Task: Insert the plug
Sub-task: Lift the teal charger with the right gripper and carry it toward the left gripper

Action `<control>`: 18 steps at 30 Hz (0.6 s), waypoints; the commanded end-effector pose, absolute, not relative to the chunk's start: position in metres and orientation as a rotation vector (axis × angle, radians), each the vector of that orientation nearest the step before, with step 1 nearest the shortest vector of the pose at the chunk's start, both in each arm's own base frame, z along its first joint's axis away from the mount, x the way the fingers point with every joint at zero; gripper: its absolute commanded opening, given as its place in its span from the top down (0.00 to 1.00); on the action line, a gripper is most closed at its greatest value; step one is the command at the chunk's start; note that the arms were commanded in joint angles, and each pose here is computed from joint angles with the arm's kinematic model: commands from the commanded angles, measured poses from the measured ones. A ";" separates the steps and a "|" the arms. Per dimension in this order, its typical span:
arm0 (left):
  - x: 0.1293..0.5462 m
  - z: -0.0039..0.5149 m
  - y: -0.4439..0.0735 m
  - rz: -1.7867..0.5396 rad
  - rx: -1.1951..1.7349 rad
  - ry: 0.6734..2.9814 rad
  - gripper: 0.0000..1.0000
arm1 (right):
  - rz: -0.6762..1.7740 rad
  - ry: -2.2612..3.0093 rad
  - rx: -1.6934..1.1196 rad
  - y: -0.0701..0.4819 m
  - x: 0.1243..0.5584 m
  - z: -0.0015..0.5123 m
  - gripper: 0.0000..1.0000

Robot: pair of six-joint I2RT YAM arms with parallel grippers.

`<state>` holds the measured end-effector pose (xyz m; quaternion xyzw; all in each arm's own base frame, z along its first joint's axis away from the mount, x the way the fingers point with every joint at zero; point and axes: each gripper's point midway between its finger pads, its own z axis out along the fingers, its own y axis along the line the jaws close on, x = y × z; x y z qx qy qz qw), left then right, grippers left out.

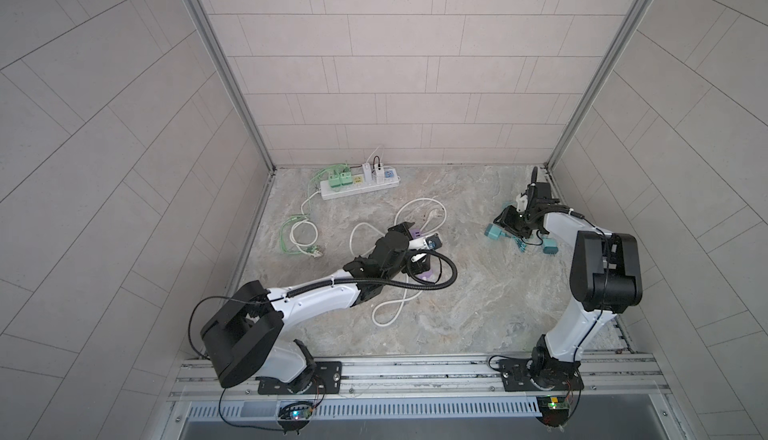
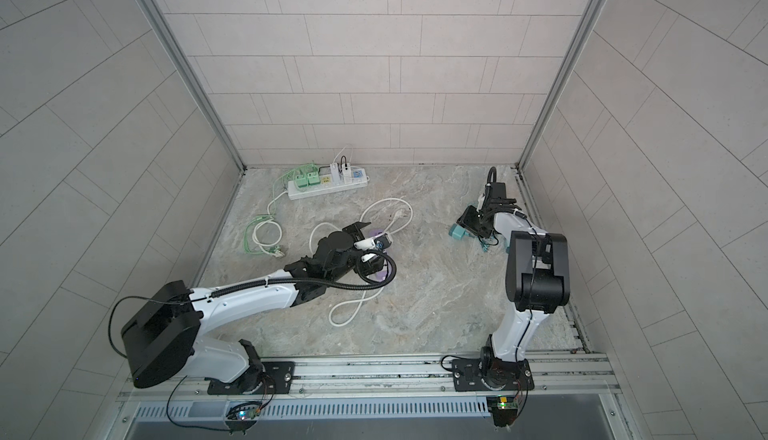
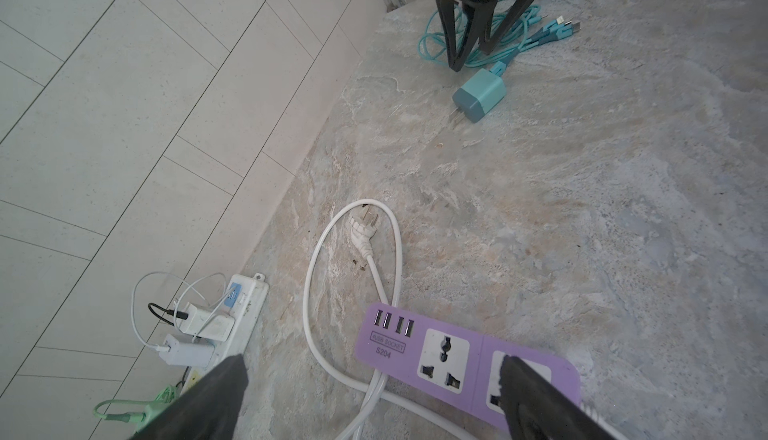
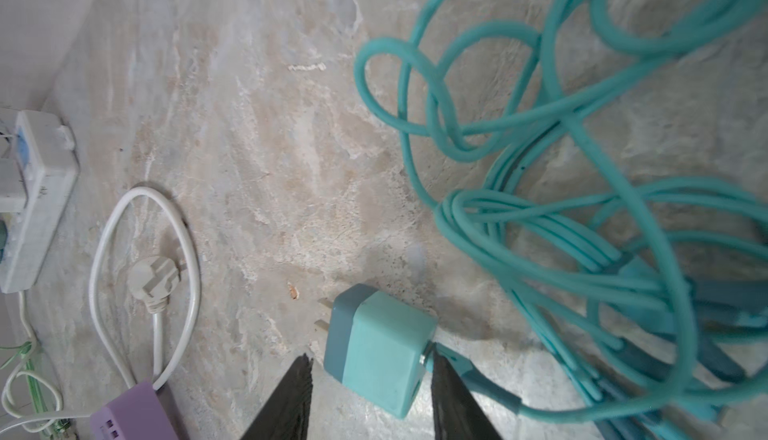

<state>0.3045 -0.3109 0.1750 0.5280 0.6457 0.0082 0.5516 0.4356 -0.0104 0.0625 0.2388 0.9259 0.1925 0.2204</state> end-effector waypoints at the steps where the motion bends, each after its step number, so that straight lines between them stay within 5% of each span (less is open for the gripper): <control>1: 0.299 0.179 -0.322 0.005 1.330 1.448 0.00 | 0.549 2.558 0.624 -0.002 0.447 0.063 0.54; 18: 0.287 0.157 -0.367 -0.076 1.667 1.200 0.00 | 0.744 2.756 0.368 0.077 0.381 0.044 0.55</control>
